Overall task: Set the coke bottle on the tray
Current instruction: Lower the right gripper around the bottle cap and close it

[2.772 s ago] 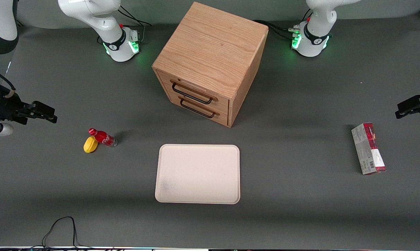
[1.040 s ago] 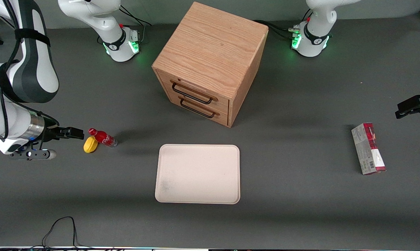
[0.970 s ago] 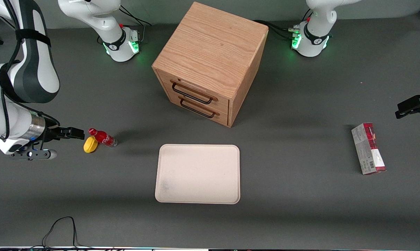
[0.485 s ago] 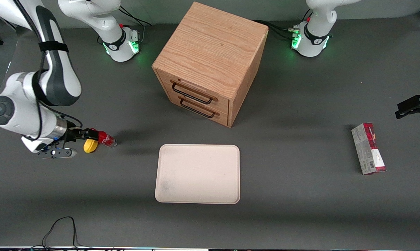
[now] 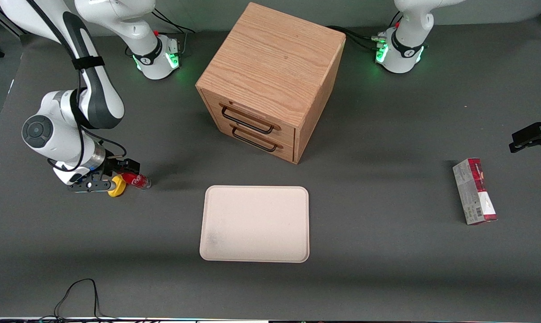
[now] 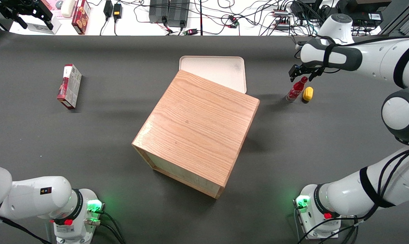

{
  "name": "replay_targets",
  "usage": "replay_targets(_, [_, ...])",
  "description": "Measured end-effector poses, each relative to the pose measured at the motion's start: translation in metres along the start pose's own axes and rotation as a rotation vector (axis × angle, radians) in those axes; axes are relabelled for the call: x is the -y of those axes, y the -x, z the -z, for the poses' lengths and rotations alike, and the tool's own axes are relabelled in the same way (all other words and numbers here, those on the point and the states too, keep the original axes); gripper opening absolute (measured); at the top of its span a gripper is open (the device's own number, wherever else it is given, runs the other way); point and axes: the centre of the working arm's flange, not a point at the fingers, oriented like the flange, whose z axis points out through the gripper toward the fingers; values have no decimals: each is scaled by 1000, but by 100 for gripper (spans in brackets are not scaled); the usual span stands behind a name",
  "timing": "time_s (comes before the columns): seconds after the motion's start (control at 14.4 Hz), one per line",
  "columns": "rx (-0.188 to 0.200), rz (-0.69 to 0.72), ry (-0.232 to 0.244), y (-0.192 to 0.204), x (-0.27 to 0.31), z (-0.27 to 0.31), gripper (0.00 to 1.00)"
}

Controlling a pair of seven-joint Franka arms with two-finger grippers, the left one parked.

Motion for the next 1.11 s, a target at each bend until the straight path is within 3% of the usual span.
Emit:
replay_targets(0.21, [2, 2, 1, 3, 0, 0, 100])
replay_targets(0.28, [3, 2, 1, 4, 0, 0, 93])
replay_targets(0.35, [5, 1, 1, 5, -1, -1, 85])
replay_targets(0.62, [4, -8, 4, 5, -7, 0, 37])
replay_targets(0.69, [3, -10, 5, 5, -8, 0, 32])
replay_targets(1.11, [-20, -39, 4, -17, 0, 42, 32])
